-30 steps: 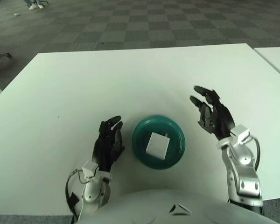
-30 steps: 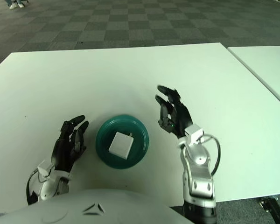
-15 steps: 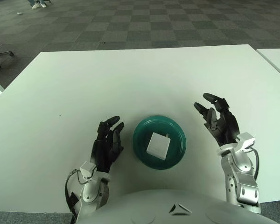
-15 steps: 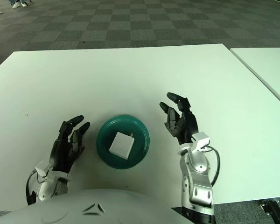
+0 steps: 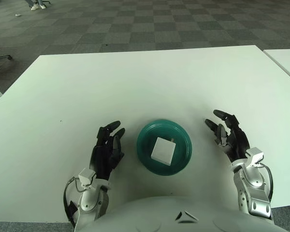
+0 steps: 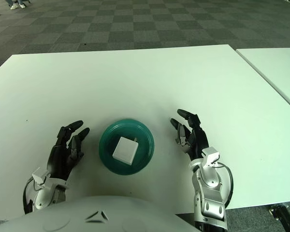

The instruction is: Put the charger into the plate.

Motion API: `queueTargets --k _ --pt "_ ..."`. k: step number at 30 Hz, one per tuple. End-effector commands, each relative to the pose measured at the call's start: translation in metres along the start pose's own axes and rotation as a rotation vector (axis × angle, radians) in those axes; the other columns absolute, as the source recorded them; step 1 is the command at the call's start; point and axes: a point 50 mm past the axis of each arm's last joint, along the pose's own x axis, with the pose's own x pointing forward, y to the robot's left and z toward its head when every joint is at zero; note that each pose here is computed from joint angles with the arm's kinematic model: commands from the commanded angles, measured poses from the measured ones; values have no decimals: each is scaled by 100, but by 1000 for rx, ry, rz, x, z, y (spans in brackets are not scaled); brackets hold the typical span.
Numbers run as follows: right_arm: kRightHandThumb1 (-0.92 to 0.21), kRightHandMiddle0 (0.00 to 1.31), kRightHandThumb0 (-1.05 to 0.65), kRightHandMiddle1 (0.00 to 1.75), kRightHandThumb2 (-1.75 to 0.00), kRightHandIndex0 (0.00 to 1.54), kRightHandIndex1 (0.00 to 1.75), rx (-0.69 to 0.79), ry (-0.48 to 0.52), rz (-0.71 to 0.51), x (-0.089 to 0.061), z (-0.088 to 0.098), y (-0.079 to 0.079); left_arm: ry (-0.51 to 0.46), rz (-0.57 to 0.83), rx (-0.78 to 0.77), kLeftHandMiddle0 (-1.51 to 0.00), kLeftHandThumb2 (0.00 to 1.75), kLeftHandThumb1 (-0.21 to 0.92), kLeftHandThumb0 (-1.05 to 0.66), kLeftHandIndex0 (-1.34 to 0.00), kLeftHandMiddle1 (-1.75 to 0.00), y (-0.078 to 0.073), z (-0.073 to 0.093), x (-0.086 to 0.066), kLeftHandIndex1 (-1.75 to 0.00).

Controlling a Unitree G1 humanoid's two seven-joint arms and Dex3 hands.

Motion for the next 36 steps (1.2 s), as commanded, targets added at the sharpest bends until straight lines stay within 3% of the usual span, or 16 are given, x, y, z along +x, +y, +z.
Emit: queueTargets --k 1,19,36 --pt "-92 0 -75 96 -70 51 18 9 27 12 -3 -5 8 48 14 24 -27 81 92 -79 -8 -65 7 -5 -6 -105" --pt "-92 0 -78 88 -76 42 14 -74 49 88 -9 -26 21 47 33 23 -30 81 92 -79 -9 -63 5 -3 -8 -107" --pt "-92 0 -79 80 -75 40 11 -197 48 73 -15 -44 33 41 43 44 -29 79 92 -82 -10 -61 0 1 -10 -108"
